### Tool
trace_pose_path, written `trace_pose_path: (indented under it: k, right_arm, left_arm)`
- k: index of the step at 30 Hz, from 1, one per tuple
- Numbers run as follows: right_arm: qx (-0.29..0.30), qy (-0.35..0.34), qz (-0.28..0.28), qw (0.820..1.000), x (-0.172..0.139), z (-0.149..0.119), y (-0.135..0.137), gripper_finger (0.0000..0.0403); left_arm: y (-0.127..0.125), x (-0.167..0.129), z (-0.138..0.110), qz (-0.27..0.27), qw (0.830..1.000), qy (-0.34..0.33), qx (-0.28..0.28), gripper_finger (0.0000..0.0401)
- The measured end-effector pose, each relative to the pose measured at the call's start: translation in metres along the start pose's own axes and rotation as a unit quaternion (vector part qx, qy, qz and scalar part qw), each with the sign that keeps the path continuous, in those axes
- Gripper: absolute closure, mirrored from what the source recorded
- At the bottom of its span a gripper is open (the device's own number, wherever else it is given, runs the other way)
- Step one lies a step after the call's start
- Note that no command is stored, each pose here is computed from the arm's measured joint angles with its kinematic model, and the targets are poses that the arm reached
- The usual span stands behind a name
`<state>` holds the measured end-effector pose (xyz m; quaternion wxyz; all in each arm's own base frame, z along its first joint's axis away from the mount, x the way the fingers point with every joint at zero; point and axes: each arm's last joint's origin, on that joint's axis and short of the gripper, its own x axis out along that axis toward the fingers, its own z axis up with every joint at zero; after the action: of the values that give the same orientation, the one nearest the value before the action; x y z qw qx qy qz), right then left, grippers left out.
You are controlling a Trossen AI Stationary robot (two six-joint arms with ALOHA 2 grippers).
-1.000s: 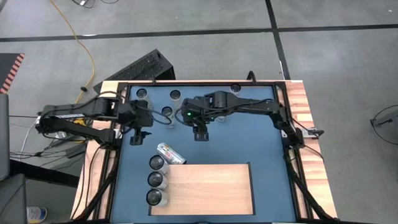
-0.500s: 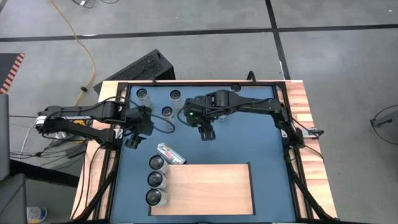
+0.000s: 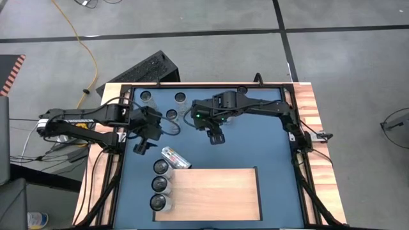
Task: Place canned beverage on shelf
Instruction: Put the bottom right white yellow soda can on the shelf
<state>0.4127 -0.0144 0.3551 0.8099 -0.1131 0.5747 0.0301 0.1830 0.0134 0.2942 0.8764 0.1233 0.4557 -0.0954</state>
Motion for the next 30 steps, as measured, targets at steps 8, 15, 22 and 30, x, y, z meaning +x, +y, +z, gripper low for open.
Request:
trace_pose_path:
  k: [8, 15, 22, 30]
  right_arm:
    - [0.024, -0.004, -0.001, 1.000, 0.000, 0.001, 0.000, 0.0148]
    - [0.026, -0.011, -0.003, 1.000, 0.000, 0.002, -0.001, 0.0148]
    - [0.027, -0.026, -0.006, 0.999, 0.000, 0.005, -0.001, 0.0148]
    - [0.027, -0.029, -0.007, 0.999, -0.001, 0.005, -0.001, 0.0148]
  left_arm:
    - [-0.003, 0.014, -0.009, -0.016, 1.000, -0.003, 0.013, 0.0140]
    - [-0.007, 0.047, -0.030, -0.022, 0.999, 0.014, 0.024, 0.0140]
    - [-0.010, 0.062, -0.038, -0.024, 0.999, -0.004, 0.032, 0.0140]
    - [-0.012, 0.073, -0.040, -0.050, 0.999, -0.006, 0.014, 0.0140]
